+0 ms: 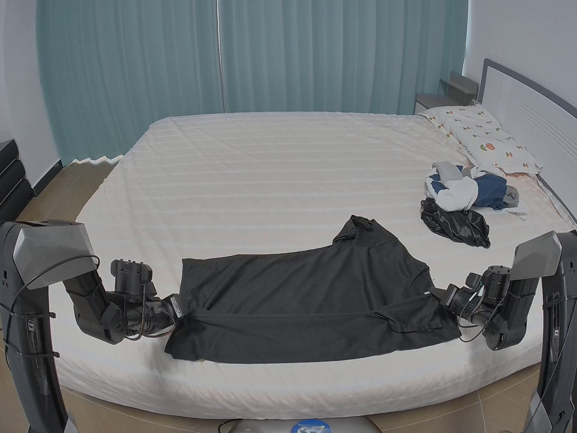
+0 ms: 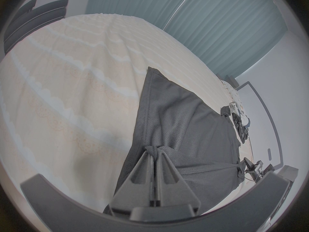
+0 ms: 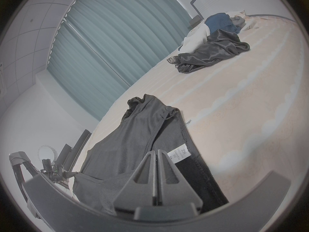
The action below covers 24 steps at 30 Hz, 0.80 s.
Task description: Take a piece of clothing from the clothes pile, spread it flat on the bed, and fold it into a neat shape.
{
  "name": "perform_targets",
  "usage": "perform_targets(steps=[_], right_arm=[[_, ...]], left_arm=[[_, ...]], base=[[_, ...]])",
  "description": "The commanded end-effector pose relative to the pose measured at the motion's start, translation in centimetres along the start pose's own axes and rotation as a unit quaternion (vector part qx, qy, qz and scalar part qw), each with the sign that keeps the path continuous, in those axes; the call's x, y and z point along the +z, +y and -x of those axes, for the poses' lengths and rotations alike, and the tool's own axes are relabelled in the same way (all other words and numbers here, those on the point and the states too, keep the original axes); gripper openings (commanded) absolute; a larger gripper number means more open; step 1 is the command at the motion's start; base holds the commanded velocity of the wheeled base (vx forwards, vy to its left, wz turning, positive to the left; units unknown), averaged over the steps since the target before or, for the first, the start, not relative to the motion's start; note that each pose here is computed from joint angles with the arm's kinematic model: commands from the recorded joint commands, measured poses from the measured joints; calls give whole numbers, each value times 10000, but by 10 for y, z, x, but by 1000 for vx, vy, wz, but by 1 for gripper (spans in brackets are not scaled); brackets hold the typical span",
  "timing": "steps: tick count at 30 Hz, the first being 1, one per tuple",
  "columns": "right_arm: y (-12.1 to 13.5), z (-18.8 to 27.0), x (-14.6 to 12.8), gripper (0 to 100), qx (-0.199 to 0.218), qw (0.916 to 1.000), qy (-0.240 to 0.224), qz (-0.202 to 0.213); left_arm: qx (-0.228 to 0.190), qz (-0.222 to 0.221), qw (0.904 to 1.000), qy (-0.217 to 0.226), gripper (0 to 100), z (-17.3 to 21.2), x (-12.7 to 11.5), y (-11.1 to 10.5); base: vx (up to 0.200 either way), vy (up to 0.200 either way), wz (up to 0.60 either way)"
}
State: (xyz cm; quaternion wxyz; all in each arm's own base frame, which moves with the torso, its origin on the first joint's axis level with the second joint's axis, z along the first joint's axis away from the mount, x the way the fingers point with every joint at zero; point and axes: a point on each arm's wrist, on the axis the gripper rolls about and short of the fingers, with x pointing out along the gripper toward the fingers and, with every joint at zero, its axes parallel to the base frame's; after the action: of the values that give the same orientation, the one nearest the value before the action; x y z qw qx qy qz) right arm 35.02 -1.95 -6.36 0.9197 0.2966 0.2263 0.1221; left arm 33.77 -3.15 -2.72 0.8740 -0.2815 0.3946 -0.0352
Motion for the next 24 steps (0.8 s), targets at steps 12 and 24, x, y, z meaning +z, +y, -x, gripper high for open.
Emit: perform_targets(steps=[12, 24], right_arm=[[-3, -10, -13, 100, 26, 9999, 149, 15], [-2, 7, 11, 100, -1, 9969, -191, -758]], left_arm=[[98, -5, 9999, -39, 100, -2, -1, 0], [40, 359, 9987, -352, 100, 16, 19, 6]], base=[[0, 0, 0], [0, 0, 0]])
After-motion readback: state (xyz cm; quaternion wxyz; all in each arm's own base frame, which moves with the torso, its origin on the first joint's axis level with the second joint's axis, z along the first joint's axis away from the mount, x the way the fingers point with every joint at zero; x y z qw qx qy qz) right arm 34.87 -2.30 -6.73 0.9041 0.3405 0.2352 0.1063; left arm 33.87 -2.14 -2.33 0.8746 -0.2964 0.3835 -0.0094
